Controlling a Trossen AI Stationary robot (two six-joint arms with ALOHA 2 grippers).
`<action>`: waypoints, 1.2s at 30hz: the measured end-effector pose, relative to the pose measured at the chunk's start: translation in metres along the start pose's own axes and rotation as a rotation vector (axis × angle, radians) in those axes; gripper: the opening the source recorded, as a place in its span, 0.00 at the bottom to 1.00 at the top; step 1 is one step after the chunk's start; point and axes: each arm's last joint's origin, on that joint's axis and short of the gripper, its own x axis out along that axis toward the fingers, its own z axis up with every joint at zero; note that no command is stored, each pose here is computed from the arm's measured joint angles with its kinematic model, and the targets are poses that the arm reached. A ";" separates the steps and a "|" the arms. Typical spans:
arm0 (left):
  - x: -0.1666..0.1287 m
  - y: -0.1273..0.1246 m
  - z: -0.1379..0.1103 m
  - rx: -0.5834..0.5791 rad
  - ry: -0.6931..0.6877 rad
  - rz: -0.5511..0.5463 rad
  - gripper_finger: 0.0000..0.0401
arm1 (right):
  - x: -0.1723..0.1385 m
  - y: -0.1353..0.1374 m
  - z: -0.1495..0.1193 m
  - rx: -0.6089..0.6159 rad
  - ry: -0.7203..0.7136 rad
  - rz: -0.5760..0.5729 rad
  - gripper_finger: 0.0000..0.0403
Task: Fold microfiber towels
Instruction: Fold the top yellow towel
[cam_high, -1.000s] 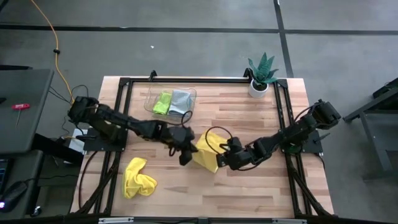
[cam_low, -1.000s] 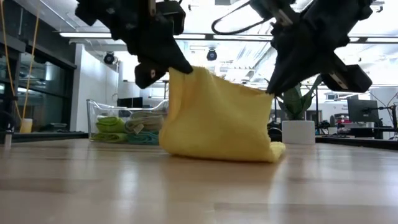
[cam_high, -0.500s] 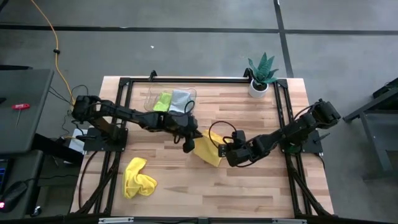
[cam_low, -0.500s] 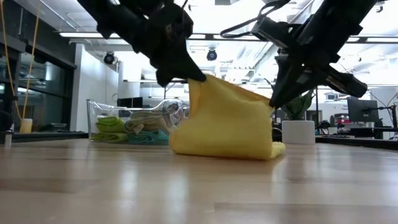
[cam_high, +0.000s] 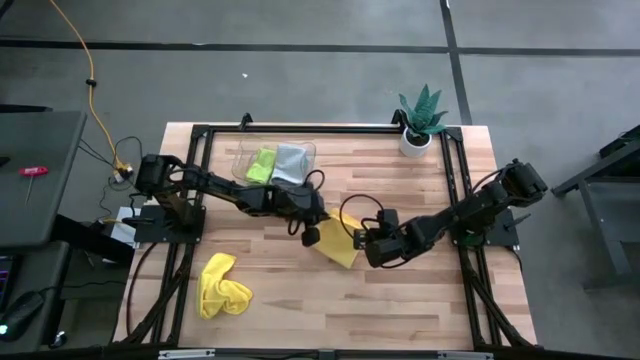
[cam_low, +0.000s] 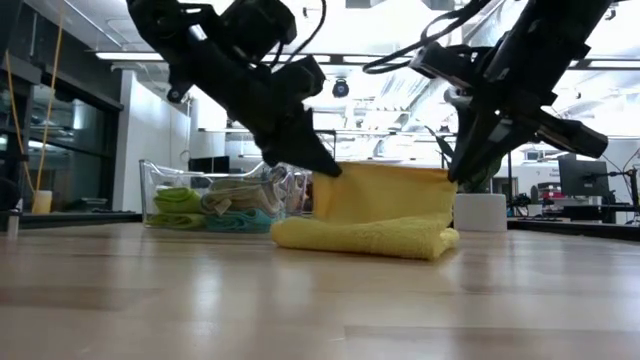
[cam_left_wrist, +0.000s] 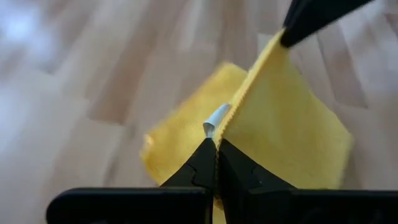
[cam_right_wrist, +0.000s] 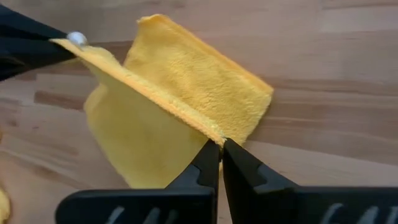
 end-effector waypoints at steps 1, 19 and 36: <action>0.000 0.000 0.001 0.019 -0.011 0.021 0.00 | 0.000 -0.001 0.001 0.008 -0.004 -0.006 0.00; 0.011 0.002 -0.004 0.080 -0.030 0.110 0.12 | 0.001 -0.006 0.005 0.039 -0.042 -0.061 0.10; -0.054 0.017 0.033 0.112 -0.082 -0.026 0.46 | -0.013 0.002 0.017 -0.411 -0.001 0.021 0.48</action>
